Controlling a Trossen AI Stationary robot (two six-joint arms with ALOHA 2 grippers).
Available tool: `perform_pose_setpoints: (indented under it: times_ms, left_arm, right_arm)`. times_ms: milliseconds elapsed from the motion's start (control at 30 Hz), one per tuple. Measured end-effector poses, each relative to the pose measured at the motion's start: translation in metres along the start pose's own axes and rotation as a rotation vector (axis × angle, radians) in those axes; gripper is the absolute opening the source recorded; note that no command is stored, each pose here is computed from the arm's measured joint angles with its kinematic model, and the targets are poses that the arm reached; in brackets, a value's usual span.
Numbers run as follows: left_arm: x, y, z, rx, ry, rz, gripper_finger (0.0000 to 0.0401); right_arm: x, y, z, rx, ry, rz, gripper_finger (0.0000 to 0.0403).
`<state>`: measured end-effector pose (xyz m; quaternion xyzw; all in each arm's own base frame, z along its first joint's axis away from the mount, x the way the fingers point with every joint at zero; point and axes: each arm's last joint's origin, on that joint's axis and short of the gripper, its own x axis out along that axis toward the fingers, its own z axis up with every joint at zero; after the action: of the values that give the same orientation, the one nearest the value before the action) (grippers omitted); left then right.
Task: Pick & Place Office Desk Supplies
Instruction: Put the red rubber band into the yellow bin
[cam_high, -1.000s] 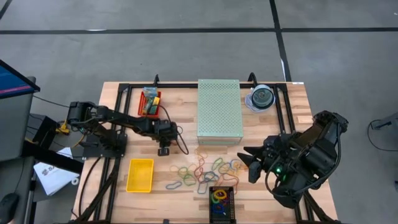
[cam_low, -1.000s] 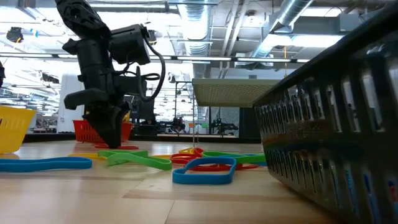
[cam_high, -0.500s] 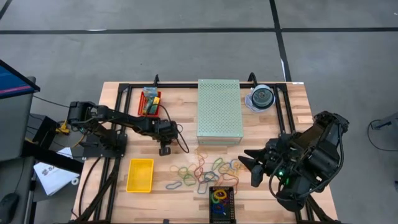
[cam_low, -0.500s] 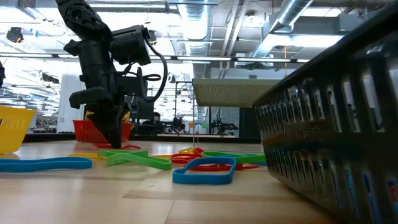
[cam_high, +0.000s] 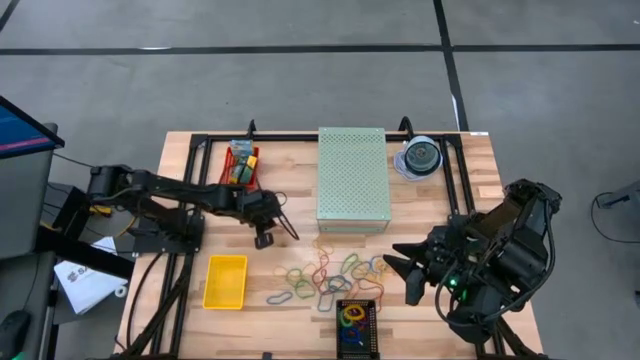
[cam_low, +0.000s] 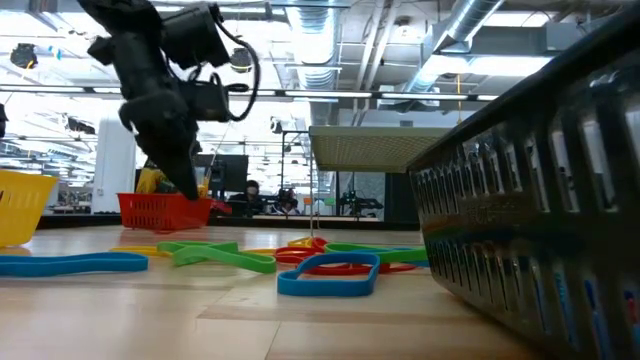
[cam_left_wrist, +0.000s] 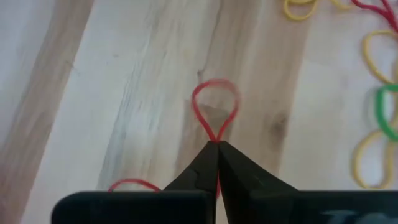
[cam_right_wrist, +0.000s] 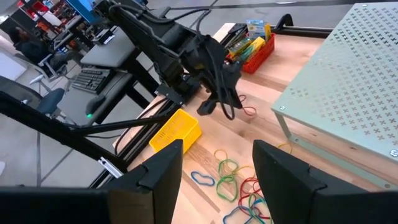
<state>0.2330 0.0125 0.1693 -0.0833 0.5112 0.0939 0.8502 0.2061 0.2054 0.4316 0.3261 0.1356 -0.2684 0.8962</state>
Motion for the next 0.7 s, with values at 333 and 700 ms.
perform_pose_setpoints:
  times_ms: [333, 700]
  left_arm:
    - [-0.041, -0.029, -0.010, -0.127, -0.084, -0.129, 0.0000]
    - [-0.102, -0.082, -0.007, -0.134, -0.175, -0.426, 0.0000]
  right_arm:
    - [0.000, -0.001, 0.000, -0.025, -0.001, -0.004, 0.0191]
    - [0.000, -0.003, 0.000, -0.047, -0.001, -0.016, 0.0191]
